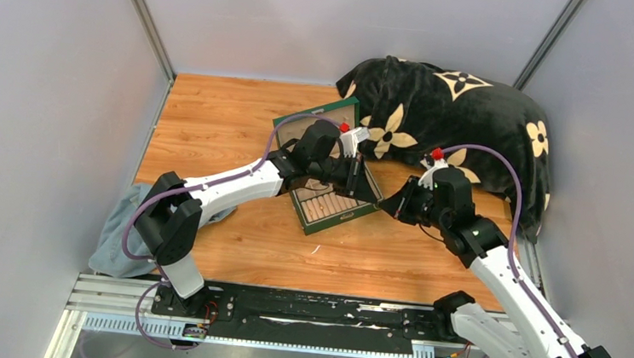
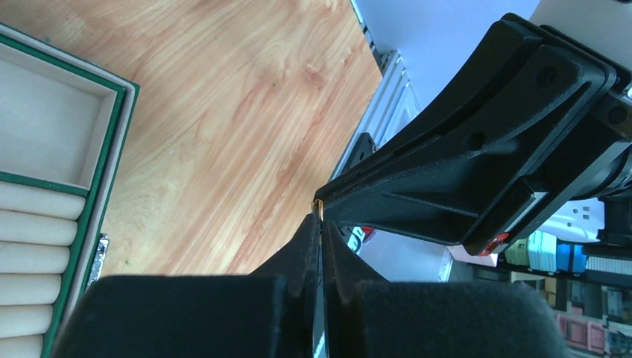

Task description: Organize the mixed jewelry

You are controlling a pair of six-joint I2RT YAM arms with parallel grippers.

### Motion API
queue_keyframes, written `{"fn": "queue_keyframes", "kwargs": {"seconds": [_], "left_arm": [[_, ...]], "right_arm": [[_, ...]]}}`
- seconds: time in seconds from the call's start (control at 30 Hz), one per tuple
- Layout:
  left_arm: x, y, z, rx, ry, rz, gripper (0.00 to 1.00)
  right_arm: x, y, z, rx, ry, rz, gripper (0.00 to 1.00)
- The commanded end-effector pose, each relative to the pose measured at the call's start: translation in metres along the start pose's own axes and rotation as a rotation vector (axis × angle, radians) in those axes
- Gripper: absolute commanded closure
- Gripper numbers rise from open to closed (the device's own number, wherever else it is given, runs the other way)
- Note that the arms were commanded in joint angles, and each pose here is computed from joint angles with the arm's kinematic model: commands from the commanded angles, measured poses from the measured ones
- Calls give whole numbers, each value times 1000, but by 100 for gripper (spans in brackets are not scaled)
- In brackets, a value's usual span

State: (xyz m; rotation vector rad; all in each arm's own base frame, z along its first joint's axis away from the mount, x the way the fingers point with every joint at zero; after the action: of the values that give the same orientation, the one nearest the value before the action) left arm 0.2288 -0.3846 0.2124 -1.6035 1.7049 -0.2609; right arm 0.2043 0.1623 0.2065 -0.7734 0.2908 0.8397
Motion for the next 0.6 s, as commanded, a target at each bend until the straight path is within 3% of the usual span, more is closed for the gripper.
{"fn": "queue_keyframes", "kwargs": {"seconds": [0.0, 0.03, 0.07, 0.2, 0.47, 0.57], "left_arm": [[4, 6, -1, -4, 25, 16, 83], [4, 7, -1, -5, 29, 23, 73], [5, 7, -2, -4, 33, 27, 70], [7, 9, -3, -8, 40, 40, 69], [10, 11, 1, -19, 30, 48, 100], [9, 9, 1, -14, 27, 50, 100]], "right_arm": [[-2, 4, -1, -3, -1, 3, 100], [-2, 5, -1, 1, 1, 3, 100], [-2, 5, -2, 4, 3, 3, 100], [-1, 5, -1, 8, 0, 2, 100], [1, 3, 1, 3, -4, 5, 100], [-1, 1, 1, 6, 4, -8, 99]]}}
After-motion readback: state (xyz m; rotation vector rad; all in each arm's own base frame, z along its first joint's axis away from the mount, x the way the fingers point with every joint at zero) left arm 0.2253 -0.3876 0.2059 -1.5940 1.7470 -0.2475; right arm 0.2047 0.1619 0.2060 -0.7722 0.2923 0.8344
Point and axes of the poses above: each gripper's point midway between its finger pads, its own x axis out along the fingers, its own z axis along the line the jaws close on, y = z × x, the point moved 3 cm from there along -x, back along the fingers, and after that the axes turned 10 degrees about x, right-handed, at the moved point
